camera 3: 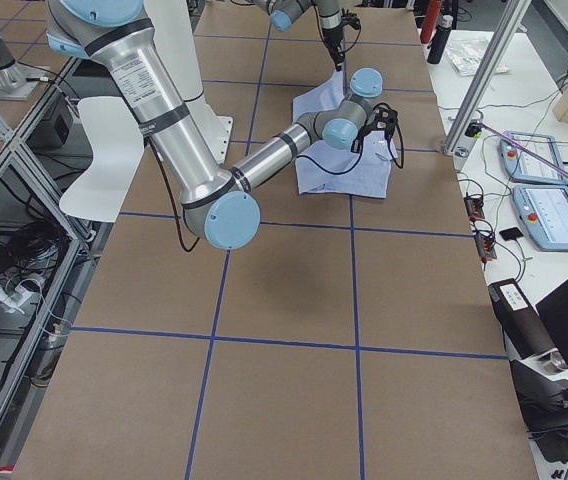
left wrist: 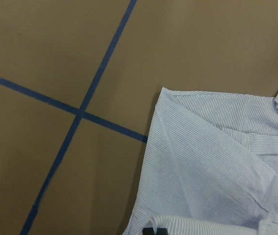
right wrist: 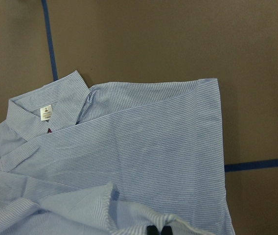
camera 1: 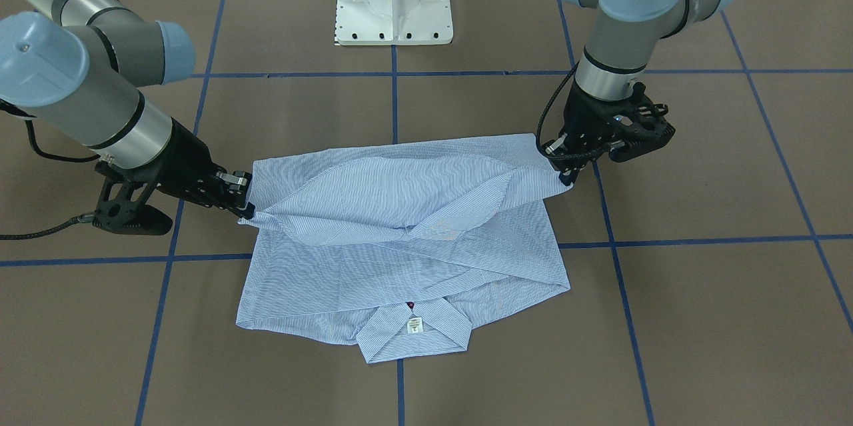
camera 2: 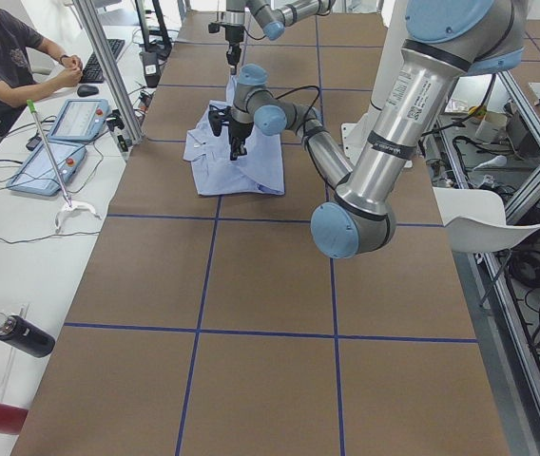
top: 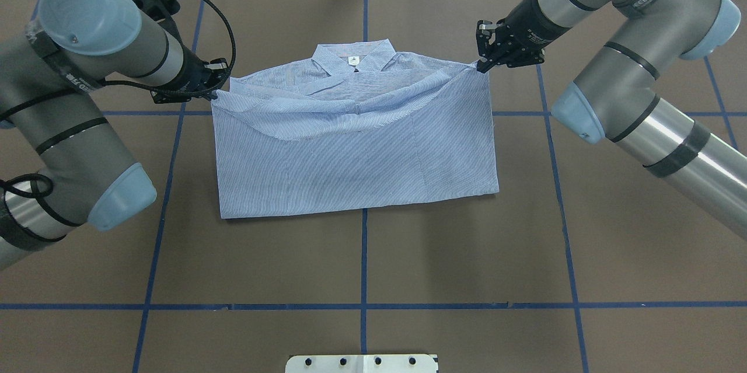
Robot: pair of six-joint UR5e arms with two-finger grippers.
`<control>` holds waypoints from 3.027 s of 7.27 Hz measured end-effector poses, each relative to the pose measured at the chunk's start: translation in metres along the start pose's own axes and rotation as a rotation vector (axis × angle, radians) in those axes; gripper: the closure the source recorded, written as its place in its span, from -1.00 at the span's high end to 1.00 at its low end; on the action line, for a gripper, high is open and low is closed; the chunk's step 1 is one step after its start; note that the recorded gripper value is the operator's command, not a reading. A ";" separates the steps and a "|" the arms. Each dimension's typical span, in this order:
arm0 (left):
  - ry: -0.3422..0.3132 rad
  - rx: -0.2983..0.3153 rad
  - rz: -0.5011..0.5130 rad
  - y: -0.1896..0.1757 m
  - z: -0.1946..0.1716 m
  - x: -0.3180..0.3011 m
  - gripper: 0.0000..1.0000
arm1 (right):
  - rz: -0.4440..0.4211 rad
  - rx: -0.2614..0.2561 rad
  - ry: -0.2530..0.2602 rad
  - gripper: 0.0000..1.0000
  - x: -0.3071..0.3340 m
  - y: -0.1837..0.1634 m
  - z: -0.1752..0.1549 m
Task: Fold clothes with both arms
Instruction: 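Lay the hem edge at the collar with both grippers and release, then raise both grippers away from the folded shirt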
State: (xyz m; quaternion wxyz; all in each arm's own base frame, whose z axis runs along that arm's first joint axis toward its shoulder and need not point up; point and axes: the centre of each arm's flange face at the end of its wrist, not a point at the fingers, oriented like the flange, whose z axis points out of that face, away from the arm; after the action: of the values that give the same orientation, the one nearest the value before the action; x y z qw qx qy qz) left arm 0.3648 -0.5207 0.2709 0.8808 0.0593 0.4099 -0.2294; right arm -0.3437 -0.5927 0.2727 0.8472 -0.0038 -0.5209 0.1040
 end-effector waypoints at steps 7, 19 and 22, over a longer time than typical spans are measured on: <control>0.035 0.029 0.022 -0.041 0.052 0.015 -1.00 | -0.002 0.034 0.016 -1.00 -0.004 -0.060 0.042; 0.029 0.051 0.067 -0.077 0.107 -0.004 0.32 | 0.023 0.029 0.085 -0.32 0.016 -0.081 0.073; 0.035 0.053 0.067 -0.078 0.105 -0.003 0.98 | 0.015 0.064 0.089 1.00 0.010 -0.084 0.070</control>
State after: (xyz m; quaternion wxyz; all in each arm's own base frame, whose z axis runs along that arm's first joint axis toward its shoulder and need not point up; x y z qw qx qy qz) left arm 0.4008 -0.6194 0.3482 0.8789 0.1004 0.4166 -0.2094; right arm -0.3871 -0.6800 0.3234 0.8686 0.0149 -0.4789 0.1267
